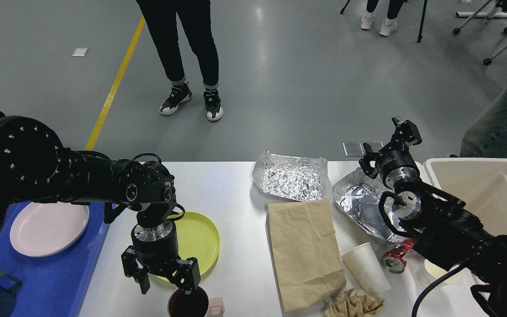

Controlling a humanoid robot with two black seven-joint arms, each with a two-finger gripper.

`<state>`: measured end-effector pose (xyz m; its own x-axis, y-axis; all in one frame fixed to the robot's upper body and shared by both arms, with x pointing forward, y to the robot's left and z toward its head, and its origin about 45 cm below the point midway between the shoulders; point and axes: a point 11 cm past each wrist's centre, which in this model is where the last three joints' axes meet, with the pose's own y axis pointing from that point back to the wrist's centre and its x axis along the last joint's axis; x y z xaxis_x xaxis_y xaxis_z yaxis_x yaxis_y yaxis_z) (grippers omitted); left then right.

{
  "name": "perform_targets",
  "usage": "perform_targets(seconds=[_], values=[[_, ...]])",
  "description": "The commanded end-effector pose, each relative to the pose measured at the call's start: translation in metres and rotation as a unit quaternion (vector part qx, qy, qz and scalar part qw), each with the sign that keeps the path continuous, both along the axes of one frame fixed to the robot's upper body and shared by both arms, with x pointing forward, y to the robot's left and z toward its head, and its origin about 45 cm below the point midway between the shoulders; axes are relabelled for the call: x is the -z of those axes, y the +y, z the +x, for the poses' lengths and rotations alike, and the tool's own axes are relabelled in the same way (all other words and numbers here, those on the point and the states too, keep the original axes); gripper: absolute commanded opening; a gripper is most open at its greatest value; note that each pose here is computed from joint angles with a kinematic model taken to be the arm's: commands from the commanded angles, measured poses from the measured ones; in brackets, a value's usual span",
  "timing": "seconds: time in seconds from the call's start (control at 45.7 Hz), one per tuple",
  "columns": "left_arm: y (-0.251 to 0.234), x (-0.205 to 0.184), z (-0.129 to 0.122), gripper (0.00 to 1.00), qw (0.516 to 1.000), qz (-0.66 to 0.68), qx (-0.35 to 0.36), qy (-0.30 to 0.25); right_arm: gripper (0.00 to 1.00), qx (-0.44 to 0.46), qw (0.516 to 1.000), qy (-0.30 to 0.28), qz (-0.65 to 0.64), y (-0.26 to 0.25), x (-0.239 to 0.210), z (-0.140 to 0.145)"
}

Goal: Tidy desktop
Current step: 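Move the left gripper down onto the dark red mug and grasp it, then carry the dark red mug onto the blue tray and set it down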

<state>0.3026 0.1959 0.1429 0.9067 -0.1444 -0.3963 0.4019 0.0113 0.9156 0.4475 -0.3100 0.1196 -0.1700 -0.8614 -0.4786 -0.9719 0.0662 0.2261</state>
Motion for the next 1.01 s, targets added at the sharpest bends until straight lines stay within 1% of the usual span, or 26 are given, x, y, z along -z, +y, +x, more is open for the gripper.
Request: perform_targets(seconds=[0.0,0.175,0.328,0.526,0.613,0.81,0.964,0.985], values=[[-0.006,0.006,-0.004,0.87,1.0,-0.013,0.0,0.006,1.0,0.0,1.0,0.001,0.0,0.0,0.0,0.0],[-0.009,0.009,-0.005,0.8,1.0,-0.015,0.0,0.007,1.0,0.0,1.0,0.0,0.0,0.0,0.0,0.0],[-0.008,0.012,-0.003,0.64,1.0,-0.015,-0.005,0.005,1.0,0.0,1.0,0.0,0.0,0.0,0.0,0.0],[-0.006,0.014,-0.002,0.53,1.0,-0.014,-0.007,0.002,1.0,0.0,1.0,0.0,0.0,0.0,0.0,0.0],[-0.004,0.018,-0.003,0.43,1.0,-0.013,-0.011,0.004,1.0,0.0,1.0,0.0,0.0,0.0,0.0,0.0],[-0.004,0.02,-0.005,0.29,1.0,-0.013,-0.011,0.006,1.0,-0.001,1.0,0.0,0.0,0.001,0.0,0.0],[-0.005,0.019,-0.001,0.1,1.0,-0.012,-0.01,0.0,1.0,-0.001,1.0,0.001,0.0,0.001,0.0,0.0],[-0.006,0.02,-0.001,0.09,1.0,-0.012,-0.009,0.0,1.0,0.0,1.0,0.0,0.0,0.0,0.0,0.0]])
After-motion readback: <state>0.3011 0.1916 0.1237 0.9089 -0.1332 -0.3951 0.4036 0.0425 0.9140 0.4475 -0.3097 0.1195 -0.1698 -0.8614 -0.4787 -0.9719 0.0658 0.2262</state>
